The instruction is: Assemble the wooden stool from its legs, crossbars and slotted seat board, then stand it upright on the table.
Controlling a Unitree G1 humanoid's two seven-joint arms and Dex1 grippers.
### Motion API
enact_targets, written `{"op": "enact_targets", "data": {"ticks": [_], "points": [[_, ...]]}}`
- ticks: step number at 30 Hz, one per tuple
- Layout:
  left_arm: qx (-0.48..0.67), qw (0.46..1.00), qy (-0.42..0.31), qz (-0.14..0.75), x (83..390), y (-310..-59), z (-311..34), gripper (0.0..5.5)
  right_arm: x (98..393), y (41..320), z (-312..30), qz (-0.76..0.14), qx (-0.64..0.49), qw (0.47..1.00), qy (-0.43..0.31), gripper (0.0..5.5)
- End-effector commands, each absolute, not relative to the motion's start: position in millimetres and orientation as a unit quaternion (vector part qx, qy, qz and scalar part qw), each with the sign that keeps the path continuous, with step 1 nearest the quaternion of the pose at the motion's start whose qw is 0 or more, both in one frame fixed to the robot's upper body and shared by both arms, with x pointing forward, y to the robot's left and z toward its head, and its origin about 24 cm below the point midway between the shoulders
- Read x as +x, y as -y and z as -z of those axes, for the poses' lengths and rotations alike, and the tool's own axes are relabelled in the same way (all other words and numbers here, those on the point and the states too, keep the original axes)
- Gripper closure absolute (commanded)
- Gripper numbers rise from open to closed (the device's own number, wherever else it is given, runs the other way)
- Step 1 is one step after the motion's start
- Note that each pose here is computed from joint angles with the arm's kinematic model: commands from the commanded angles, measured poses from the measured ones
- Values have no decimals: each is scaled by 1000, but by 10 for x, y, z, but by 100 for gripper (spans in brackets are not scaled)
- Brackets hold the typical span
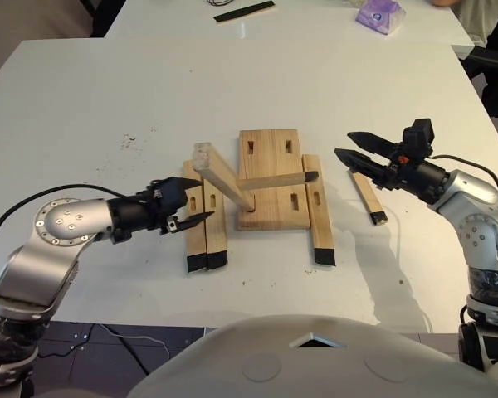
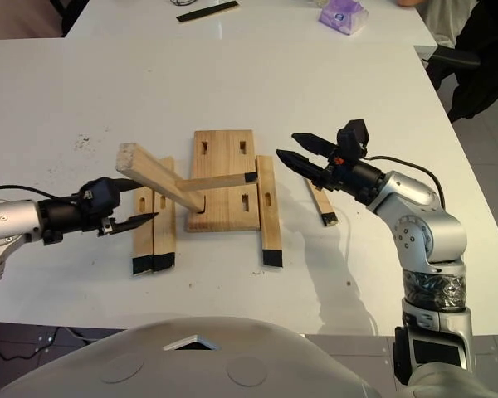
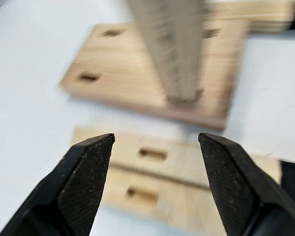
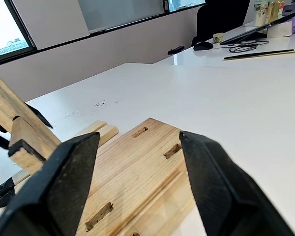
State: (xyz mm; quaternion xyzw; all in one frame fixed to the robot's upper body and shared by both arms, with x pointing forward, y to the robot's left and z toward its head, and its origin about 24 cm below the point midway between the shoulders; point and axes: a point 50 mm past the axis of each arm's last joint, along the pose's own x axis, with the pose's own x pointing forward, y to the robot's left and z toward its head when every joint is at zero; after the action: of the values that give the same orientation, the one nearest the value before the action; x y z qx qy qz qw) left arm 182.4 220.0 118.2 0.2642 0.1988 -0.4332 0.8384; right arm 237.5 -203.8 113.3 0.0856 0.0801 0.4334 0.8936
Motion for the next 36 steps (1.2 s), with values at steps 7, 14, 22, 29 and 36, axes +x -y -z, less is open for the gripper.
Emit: {"op": "enact_targets", "data": {"ticks": [7,14,22,29,36], "points": [[123,892,-338,275,1252,-1919,-748,232,2420,2121,-1195,-411,56,906,-78,252],[131,878,-402,223,1176,-2070,-643,232,2420,2088,-1176,-418,51,903,-82,252],[149,882,-381,232,1286,-2109,-780,232,2376,2087,-1124,-409,49,908,-84,252],[144,873,-421,200,1242,-2268,-634,232,2362,2088,-1078,-405,42,909,-91,252],[7,863,-461,204,1116,-2214,-330,246,2404,2021,-1088,-412,40,906,-88,252]]}}
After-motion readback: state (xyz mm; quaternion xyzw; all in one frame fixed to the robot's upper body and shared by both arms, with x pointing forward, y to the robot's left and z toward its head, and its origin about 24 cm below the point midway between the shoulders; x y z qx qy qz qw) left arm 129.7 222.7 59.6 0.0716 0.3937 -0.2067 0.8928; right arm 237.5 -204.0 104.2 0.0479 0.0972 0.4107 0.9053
